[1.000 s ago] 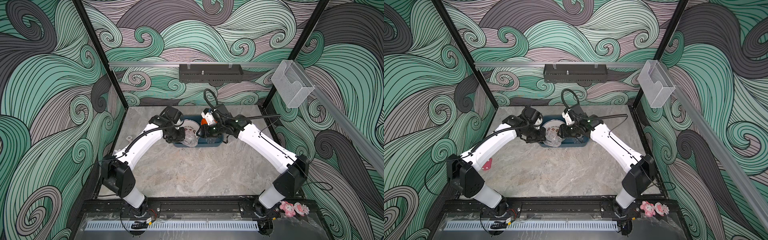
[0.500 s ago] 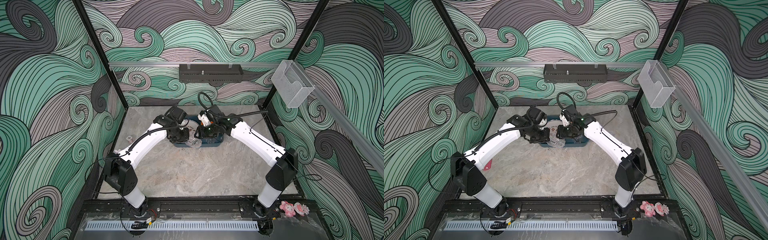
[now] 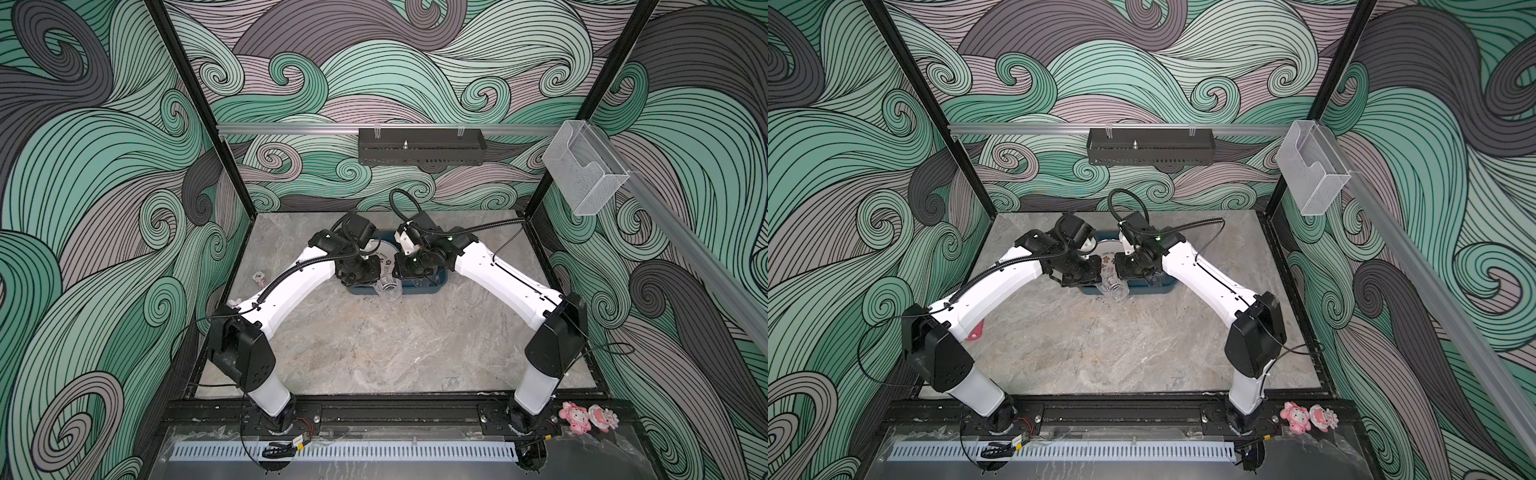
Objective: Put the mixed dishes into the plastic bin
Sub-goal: 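Grip the clear cup with the right gripper and open the left gripper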
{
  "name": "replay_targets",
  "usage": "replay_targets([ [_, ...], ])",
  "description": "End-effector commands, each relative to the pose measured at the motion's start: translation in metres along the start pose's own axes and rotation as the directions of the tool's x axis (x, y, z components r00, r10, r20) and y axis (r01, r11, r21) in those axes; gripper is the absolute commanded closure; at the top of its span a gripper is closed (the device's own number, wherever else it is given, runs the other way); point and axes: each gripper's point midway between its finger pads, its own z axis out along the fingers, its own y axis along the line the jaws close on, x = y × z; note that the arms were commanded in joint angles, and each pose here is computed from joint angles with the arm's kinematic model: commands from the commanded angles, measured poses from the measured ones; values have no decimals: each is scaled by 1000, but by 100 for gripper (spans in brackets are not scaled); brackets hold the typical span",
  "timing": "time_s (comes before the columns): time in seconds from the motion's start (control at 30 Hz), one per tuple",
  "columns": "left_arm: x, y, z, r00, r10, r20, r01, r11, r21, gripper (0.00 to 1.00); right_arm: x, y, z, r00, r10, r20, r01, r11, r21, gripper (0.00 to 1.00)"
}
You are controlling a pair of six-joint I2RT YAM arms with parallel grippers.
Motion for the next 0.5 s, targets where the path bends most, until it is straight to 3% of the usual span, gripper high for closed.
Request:
replay_targets([
  [0.0, -11, -25, -30, 998, 13, 69, -19, 995, 93, 99, -3, -16, -1, 1000, 22, 14, -23, 997, 69, 88],
  [0.27, -12, -27, -40, 996, 5, 94, -15, 994, 113, 93, -3, -25, -5, 999, 12, 40, -17, 993, 119, 100],
  [0.47, -11, -28, -44, 994, -2, 110, -12, 992, 124, 89, -4, -34, -11, 998, 8, 60, -17, 988, 155, 100],
])
